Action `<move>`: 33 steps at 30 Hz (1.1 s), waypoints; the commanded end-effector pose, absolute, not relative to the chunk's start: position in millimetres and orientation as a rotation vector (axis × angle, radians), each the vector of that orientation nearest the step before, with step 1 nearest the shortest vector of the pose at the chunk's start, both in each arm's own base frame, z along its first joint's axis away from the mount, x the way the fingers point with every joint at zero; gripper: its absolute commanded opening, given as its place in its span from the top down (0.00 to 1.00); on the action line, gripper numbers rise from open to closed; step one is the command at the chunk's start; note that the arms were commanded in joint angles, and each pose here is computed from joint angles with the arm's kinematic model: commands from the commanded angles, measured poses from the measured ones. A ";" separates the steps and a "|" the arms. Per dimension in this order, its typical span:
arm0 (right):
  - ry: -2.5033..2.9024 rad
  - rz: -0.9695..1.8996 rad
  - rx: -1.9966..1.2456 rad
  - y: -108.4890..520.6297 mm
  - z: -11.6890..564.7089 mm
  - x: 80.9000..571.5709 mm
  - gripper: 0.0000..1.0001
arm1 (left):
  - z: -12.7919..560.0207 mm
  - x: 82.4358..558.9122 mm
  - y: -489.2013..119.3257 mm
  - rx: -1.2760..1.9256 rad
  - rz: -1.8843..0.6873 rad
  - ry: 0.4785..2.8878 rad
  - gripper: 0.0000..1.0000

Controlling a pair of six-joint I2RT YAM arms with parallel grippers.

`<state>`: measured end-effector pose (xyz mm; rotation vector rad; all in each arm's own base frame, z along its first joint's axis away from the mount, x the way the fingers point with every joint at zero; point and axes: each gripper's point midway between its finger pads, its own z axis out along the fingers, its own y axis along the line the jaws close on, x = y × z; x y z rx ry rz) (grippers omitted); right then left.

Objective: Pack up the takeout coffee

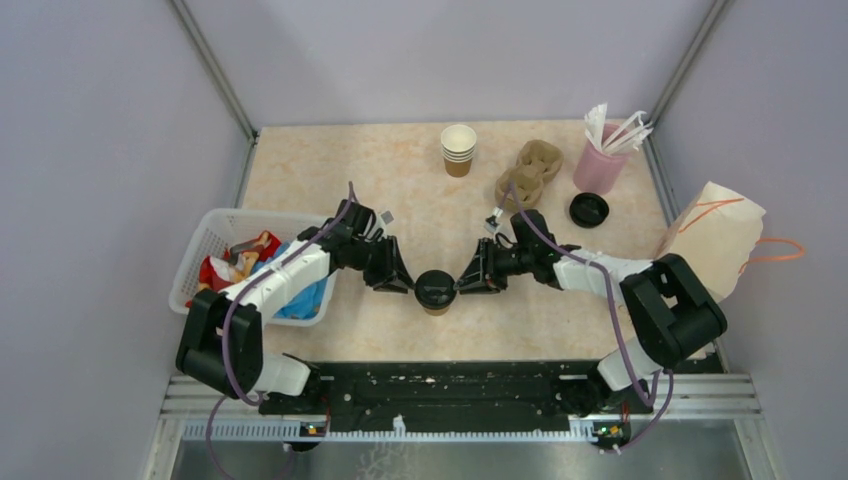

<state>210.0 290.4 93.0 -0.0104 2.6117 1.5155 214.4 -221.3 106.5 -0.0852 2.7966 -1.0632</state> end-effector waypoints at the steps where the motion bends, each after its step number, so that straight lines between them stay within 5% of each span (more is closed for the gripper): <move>1: 2.539 1.550 -0.079 301.3 105.9 219.8 0.68 | 96.3 215.2 -225.3 -0.085 -1.095 2.795 0.65; 16: 2.666 1.415 0.070 281.2 40.5 204.0 0.69 | 29.7 184.7 -187.1 -0.071 -0.772 2.947 0.67; 30: 2.630 1.336 -0.176 282.1 124.9 223.6 0.64 | 137.6 225.3 -194.5 0.031 -0.793 2.752 0.52; 33: 2.630 1.335 -0.204 278.2 135.5 219.1 0.56 | 159.5 233.6 -200.1 0.036 -0.849 2.688 0.45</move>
